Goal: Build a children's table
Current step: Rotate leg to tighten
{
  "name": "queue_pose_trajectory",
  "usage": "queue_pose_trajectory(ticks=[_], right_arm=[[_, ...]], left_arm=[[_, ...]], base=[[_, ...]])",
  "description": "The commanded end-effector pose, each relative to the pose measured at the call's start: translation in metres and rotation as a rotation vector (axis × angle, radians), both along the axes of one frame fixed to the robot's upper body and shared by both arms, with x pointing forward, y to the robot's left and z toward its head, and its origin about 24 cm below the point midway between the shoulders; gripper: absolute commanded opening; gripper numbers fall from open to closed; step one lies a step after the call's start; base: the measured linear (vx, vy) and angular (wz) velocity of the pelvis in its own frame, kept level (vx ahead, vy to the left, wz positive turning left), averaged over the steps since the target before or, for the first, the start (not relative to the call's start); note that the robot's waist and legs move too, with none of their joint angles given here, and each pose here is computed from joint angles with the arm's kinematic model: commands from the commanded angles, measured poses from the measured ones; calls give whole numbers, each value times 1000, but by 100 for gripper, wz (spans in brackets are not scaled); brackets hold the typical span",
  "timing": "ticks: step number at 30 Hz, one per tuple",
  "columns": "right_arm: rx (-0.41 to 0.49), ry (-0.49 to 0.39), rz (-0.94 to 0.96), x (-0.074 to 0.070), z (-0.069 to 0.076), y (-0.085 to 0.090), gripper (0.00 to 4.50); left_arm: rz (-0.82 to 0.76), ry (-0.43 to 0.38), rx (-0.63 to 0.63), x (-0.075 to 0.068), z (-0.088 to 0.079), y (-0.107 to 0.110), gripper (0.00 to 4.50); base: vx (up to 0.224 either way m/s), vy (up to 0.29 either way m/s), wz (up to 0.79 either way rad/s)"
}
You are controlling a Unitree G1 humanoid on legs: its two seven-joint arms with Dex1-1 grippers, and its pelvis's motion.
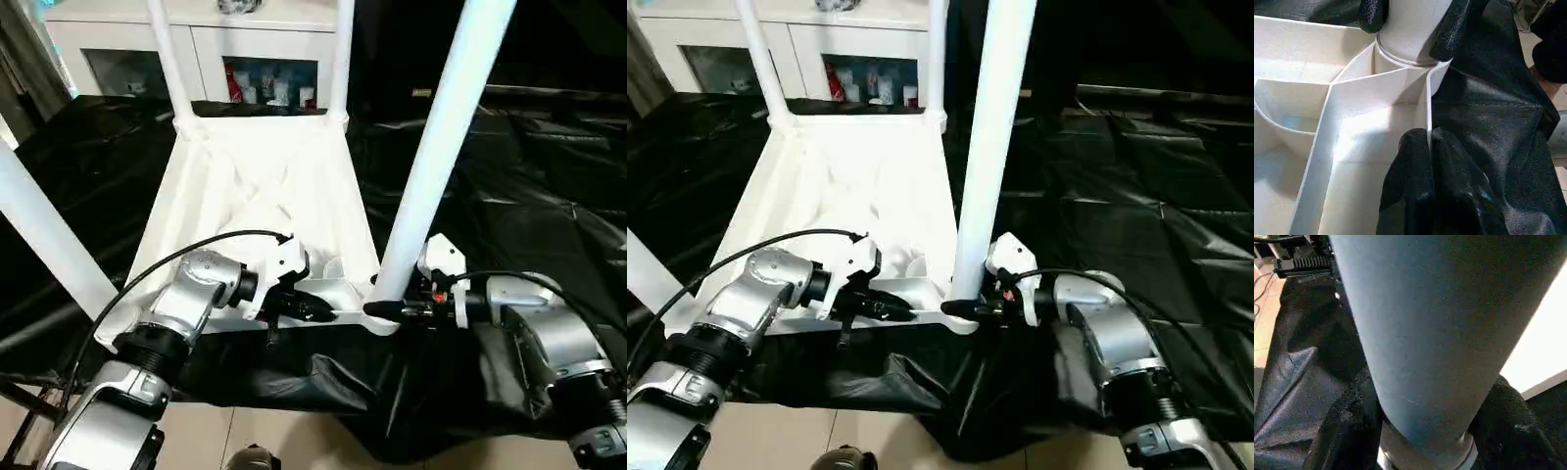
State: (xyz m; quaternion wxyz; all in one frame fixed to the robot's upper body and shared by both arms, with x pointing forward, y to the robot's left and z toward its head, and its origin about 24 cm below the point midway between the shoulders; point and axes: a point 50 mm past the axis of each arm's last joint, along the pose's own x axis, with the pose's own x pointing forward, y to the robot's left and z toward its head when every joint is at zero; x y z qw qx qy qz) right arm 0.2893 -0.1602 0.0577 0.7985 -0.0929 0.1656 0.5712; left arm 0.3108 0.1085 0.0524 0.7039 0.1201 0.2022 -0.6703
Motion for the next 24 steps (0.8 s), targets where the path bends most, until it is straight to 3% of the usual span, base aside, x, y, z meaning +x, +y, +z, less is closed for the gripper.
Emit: queue_pose_trajectory(ticks=[1, 5, 11, 16, 19, 20, 22, 24], right_arm=[[24, 44, -5, -4, -12, 15, 203], [6, 50, -267, 10, -28, 24, 201], [6, 79, -492, 18, -41, 41, 199], [-76, 77, -735, 31, -51, 52, 199], [-78, 34, -717, 35, -49, 61, 199], [-55, 31, -701, 35, -47, 62, 233], [-41, 30, -694, 35, -46, 63, 233], [49, 45, -611, 33, -37, 67, 270]], left_arm=[[14, -75, -70, 6, 15, -19, 0], [136, -107, -69, 16, 15, -26, 0], [295, -144, -77, 30, 17, -44, 0], [424, -157, -105, 37, 20, -68, 0], [394, -158, -133, 34, 23, -80, 0], [387, -159, -136, 34, 23, -80, 0], [387, -161, -136, 34, 23, -80, 0], [356, -161, -135, 32, 21, -77, 0]], base=[[0, 0, 0], [0, 0, 0], [0, 0, 0], [0, 0, 0], [0, 0, 0], [0, 0, 0], [0, 0, 0], [0, 0, 0]])
